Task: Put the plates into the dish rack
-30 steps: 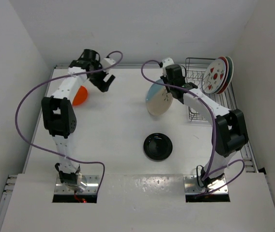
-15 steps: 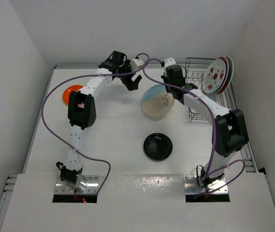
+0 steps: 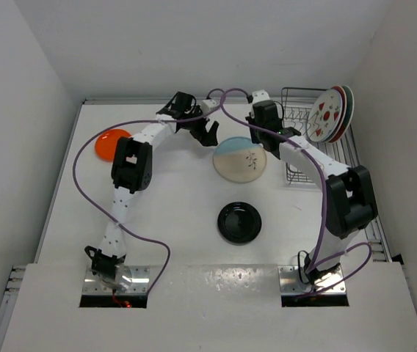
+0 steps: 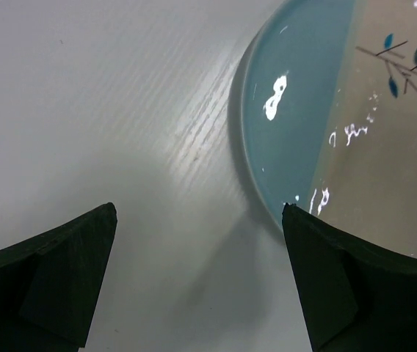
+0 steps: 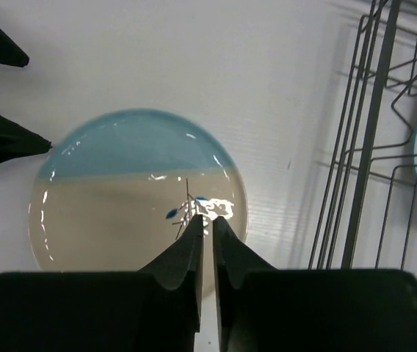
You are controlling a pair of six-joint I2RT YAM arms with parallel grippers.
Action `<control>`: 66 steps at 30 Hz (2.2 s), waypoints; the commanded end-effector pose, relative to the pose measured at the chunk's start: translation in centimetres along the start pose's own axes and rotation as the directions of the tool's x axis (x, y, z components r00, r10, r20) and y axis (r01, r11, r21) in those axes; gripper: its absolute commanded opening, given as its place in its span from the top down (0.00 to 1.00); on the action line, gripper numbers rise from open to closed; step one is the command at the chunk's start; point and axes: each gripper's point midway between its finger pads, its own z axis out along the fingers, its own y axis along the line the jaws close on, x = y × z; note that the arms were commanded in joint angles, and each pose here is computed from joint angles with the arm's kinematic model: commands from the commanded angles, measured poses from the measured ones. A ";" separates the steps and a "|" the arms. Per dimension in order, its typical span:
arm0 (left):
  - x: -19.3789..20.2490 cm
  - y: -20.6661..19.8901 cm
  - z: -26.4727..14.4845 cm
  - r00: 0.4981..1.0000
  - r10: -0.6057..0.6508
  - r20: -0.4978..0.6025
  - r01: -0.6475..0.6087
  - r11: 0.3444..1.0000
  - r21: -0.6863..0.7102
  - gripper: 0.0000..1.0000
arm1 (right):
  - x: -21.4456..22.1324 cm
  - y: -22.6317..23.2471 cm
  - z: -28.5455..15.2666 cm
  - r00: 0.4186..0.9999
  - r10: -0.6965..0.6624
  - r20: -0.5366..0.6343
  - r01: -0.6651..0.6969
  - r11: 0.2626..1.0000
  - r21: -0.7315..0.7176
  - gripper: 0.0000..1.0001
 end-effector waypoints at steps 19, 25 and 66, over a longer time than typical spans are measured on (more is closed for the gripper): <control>7.0 -5.0 4.0 0.960 -0.112 -0.257 0.109 0.994 -0.025 0.39 | 14.3 0.5 -0.1 0.833 0.441 -0.335 -0.428 0.896 0.117 0.45; 8.1 -6.3 4.5 0.948 -0.116 -0.296 0.120 0.993 -0.005 1.00 | 14.3 1.6 0.2 0.822 0.453 -0.344 -0.474 0.880 0.025 0.41; -8.8 -8.4 -5.8 0.936 0.351 0.041 -0.352 0.936 0.027 1.00 | 8.1 9.7 -3.1 0.874 0.457 -0.165 -0.419 0.537 -0.732 1.00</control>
